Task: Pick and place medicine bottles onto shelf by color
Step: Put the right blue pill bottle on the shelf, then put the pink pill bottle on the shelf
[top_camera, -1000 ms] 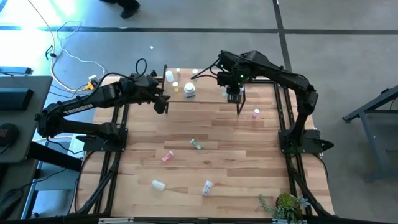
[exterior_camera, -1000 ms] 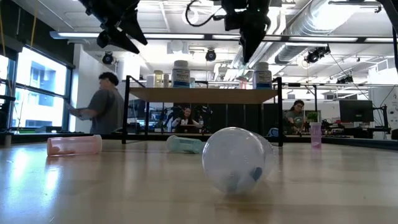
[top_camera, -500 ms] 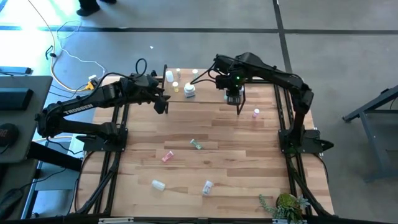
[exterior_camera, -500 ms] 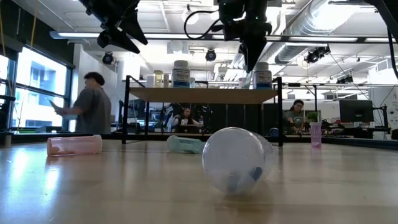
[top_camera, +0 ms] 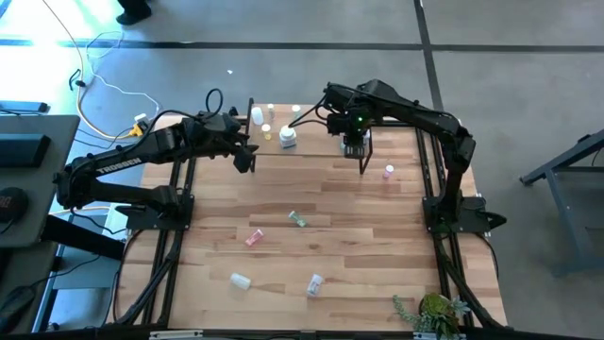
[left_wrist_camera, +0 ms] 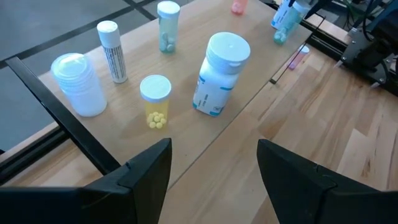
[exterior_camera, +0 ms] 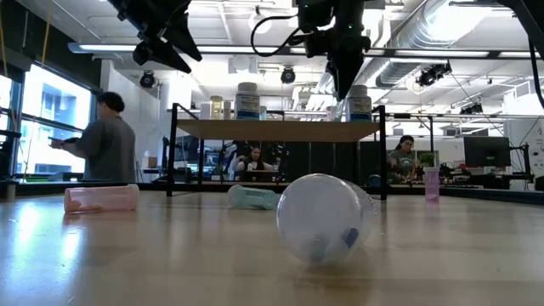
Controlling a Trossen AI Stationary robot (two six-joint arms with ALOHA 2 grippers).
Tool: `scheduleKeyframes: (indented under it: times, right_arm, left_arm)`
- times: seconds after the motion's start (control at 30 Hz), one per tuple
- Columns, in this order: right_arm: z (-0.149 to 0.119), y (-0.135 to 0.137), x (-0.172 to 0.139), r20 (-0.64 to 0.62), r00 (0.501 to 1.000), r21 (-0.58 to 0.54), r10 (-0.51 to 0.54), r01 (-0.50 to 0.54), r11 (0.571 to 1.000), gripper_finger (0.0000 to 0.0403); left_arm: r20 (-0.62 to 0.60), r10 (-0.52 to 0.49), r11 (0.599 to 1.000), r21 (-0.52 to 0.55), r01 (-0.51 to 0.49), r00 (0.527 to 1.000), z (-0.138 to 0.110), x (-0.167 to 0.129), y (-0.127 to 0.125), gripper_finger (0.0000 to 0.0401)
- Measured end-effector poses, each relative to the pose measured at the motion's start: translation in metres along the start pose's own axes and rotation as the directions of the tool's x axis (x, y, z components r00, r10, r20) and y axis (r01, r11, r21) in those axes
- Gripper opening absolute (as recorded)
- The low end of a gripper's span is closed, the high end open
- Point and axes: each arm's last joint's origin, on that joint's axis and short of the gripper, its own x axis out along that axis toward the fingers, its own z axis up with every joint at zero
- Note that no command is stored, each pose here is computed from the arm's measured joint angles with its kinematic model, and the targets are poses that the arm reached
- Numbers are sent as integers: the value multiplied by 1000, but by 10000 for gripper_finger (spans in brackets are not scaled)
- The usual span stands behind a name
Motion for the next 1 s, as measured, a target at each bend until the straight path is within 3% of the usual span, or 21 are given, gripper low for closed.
scheduleKeyframes:
  times: [0.23,0.5,1.0]
  right_arm:
    - [1,0,0,10,1000,0,-5,5,1000,109]
    - [2,-1,0,18,1000,1,-8,8,1000,148]
    - [3,-1,0,33,999,3,-16,16,1000,151]
  left_arm:
    - [0,0,1000,0,0,1000,0,0,0,227]
    - [0,0,1000,0,0,1000,0,0,0,227]
    - [-1,0,1000,0,0,1000,0,0,0,227]
